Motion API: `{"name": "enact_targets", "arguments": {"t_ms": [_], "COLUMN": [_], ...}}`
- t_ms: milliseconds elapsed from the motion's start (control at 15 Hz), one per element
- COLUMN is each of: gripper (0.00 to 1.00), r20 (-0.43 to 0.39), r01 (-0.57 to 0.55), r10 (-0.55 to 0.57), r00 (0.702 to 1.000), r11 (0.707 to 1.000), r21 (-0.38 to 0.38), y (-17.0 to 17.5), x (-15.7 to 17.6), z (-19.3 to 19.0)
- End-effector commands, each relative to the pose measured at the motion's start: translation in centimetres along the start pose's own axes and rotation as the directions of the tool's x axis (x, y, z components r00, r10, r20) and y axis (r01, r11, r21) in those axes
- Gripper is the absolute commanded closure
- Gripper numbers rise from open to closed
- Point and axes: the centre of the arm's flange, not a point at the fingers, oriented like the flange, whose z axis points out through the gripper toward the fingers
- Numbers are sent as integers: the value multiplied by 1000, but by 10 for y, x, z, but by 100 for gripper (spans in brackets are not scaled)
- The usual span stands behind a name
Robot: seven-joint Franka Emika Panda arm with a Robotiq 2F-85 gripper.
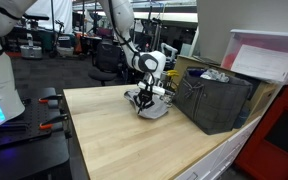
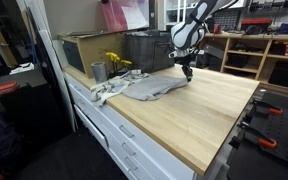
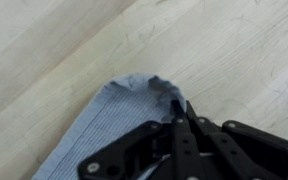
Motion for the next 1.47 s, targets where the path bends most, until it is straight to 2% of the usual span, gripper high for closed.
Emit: {"name": "enact_targets", "arguments": {"t_ms": [0, 333, 400, 667, 867, 1133, 1400], "gripper": [99, 99, 80, 49, 27, 0, 0], "r20": [88, 244, 251, 231, 137, -20, -81], "r01": [60, 79, 77, 73, 56, 47, 108], "r10": [-61, -79, -74, -53, -39, -49, -111], "r00": [994, 967, 965, 971, 990, 999, 991], "r11": [998, 997, 997, 994, 991, 995, 993], "r21": [12, 7, 0, -75, -120, -84, -40], "y": [-24, -35, -35, -36, -42, -69, -109], "x": [-46, -94, -100, -98, -74, -18, 47], "z": [-3, 5, -1, -45, -94, -124, -110]}}
